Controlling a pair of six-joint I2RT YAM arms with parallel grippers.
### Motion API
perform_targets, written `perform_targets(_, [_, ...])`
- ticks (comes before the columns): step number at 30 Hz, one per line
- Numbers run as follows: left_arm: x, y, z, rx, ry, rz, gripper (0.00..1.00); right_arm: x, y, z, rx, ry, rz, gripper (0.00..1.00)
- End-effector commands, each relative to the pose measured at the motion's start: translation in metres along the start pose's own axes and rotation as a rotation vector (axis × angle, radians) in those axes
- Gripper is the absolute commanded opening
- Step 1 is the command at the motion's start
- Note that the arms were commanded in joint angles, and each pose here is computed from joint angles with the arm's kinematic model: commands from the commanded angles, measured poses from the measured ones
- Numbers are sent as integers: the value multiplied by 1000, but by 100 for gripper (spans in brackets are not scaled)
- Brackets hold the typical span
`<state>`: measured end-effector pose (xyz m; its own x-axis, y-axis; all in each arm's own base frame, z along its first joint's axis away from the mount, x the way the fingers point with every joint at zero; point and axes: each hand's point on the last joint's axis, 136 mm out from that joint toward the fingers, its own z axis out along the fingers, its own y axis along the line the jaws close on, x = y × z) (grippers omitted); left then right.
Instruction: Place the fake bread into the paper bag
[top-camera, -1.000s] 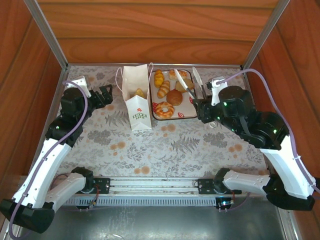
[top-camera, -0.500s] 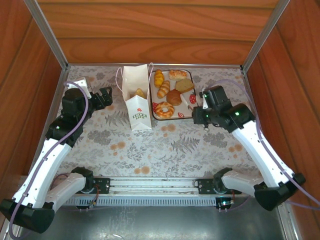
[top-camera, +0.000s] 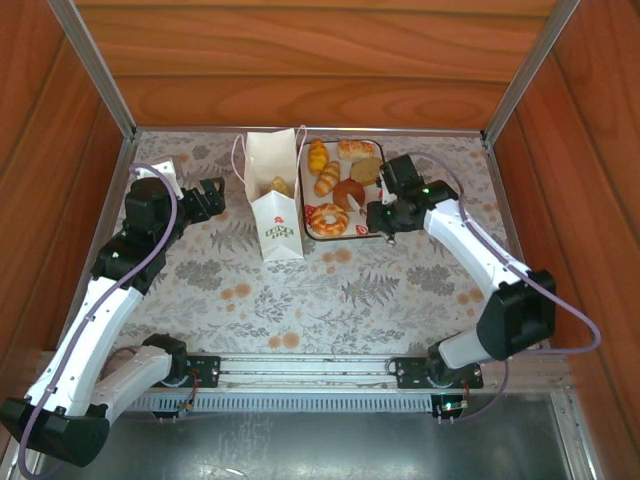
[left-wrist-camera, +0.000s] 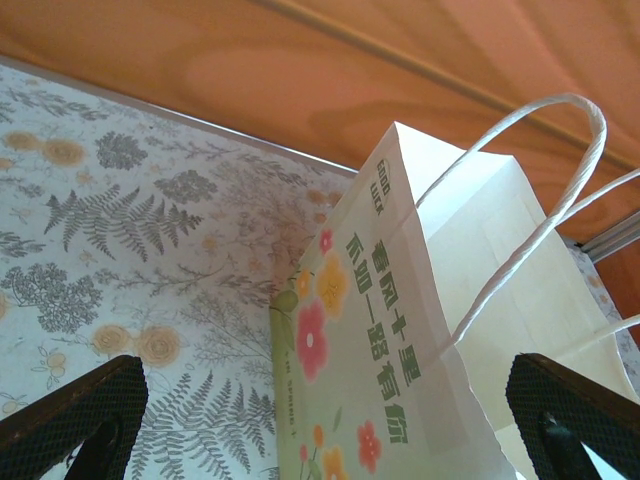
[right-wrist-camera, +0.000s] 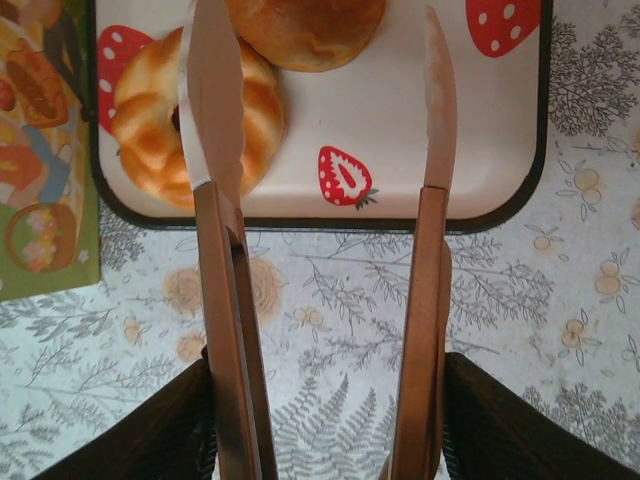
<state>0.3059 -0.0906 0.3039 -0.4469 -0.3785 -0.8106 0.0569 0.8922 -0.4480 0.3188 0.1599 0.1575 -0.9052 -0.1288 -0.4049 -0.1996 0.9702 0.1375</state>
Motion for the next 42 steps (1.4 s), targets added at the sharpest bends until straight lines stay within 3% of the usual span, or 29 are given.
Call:
perform_targets(1, [5,0,-2,16,18,15,98,-29,7,-1,-29,-69,-16,60])
perform_targets(20, [1,1,2,-7,24,43,98,-50,9,48,-18,12,-38,67])
perform_targets(37, [3,0,2,-3,33,54,98,-49,7,67,-1,84,-44,66])
perform_targets(42, [-1,-6,2,19,39,70,97,-45,5,67,11,113,-43,61])
